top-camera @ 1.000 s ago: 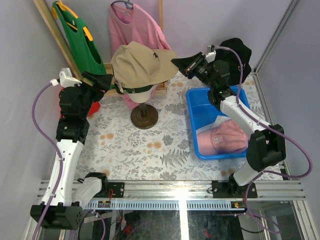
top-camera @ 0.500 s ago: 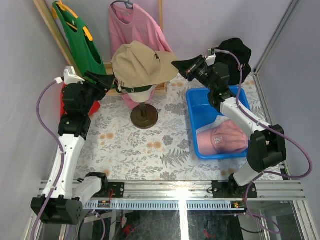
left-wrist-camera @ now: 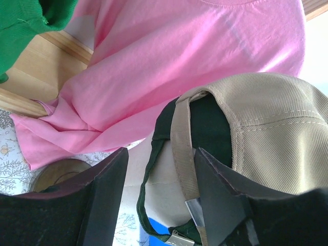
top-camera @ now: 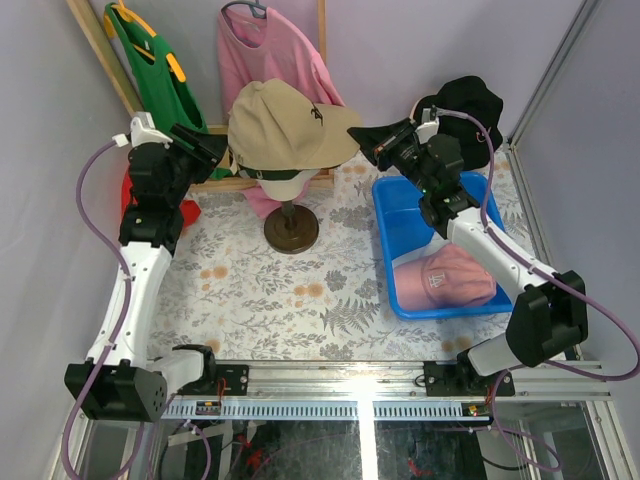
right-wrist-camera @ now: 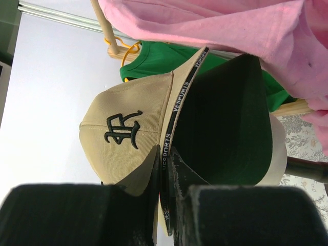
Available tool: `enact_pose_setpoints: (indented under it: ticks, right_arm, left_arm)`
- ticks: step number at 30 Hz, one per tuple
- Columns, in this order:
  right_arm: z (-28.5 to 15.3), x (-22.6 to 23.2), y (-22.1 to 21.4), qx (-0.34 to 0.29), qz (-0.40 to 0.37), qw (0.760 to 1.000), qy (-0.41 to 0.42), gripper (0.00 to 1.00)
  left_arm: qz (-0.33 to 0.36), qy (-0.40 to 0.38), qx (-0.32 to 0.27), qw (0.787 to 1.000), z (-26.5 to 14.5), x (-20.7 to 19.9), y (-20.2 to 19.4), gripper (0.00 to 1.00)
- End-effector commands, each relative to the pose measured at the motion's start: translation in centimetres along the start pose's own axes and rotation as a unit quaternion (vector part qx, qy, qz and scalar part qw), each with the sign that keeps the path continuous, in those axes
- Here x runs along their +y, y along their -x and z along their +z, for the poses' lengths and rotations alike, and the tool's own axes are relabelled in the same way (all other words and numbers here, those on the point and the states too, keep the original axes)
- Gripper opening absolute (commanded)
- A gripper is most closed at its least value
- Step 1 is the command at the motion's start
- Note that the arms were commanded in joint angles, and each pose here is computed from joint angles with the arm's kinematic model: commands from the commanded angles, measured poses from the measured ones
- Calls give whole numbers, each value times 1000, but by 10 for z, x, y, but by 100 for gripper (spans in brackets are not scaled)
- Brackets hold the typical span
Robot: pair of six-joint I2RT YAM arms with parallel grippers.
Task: Stack the hats
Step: Stack the hat on the hat.
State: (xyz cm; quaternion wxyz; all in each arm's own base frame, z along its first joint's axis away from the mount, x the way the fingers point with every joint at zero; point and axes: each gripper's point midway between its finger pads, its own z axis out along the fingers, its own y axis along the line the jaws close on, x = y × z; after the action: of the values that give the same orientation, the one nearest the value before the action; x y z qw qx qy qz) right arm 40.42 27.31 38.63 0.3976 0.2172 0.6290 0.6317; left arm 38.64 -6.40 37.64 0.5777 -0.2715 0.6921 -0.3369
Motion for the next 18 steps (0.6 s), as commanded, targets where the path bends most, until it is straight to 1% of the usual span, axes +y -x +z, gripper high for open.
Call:
enact_pose_setpoints:
  ticks: [1,12,18]
  right_arm:
    - [-5,13,-7,11,-29,1000,2,0]
    - [4,45,6,12,-67,998,16,0]
    - [9,60,16,13,-75,997,25,0]
  left_arm:
    - [9,-24,-7,1000,1,-17,11,52]
    - [17,-22,-10,1000,1,-19,15,47]
    - [18,-23,-10,1000,0,-20,15,45]
